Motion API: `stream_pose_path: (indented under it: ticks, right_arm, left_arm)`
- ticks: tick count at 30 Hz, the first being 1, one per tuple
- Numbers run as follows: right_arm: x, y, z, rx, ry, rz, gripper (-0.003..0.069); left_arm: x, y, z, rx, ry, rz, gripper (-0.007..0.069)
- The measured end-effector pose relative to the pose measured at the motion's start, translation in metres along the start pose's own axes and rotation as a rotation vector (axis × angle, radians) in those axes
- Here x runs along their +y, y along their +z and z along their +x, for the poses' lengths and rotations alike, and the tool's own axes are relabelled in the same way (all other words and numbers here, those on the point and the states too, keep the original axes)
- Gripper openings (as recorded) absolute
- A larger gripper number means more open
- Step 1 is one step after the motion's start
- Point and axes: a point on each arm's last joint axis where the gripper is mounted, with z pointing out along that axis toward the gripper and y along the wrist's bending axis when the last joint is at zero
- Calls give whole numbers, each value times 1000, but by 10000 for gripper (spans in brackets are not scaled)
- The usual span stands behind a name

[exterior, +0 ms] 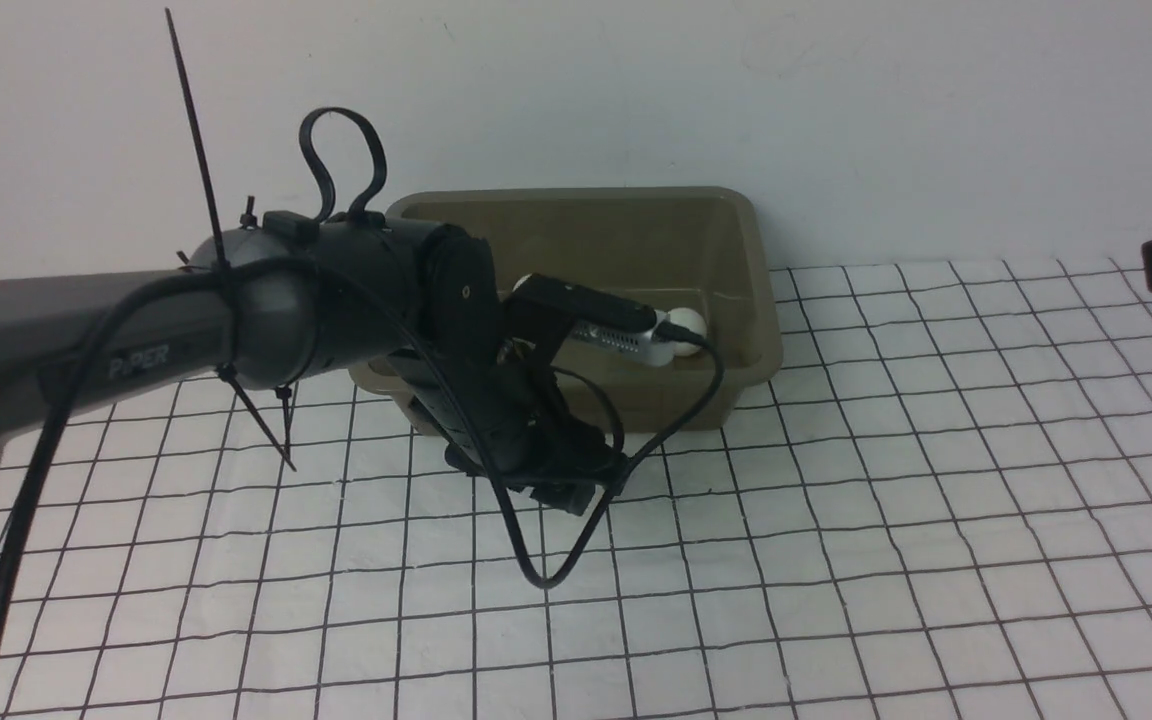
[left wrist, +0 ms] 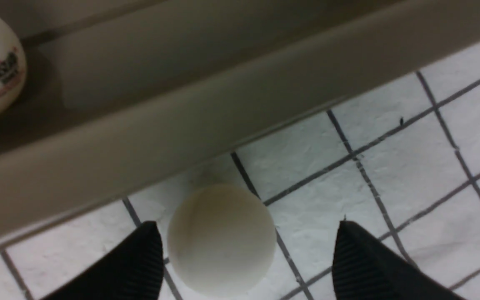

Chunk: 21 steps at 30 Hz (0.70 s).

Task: Put the table tennis balls into the box on the white checkered tablecloth.
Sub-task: 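Reach for and grasp a ping pong ball on the table beside the basket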

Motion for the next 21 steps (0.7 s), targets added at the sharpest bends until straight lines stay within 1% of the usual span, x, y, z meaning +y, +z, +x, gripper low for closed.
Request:
stream_pose_path:
  ticks: [9, 11, 12, 14, 15, 21]
  right_arm:
    - [0, 0, 0, 0, 0, 0, 335]
    - [0, 0, 0, 0, 0, 0, 335]
    - [0, 0, 0, 0, 0, 0, 335]
    - [0, 0, 0, 0, 0, 0, 335]
    - [0, 0, 0, 0, 0, 0, 335]
    - [0, 0, 0, 0, -1, 1, 335]
  left_arm:
    - [4, 18, 0, -31, -9, -11, 487]
    - [6, 22, 2, -18, -11, -14, 467]
    - [6, 23, 3, -7, -10, -15, 444]
    - [6, 24, 5, 11, 0, -20, 371]
    - [6, 24, 5, 16, 6, -23, 351]
    - [8, 23, 6, 36, 39, -39, 352]
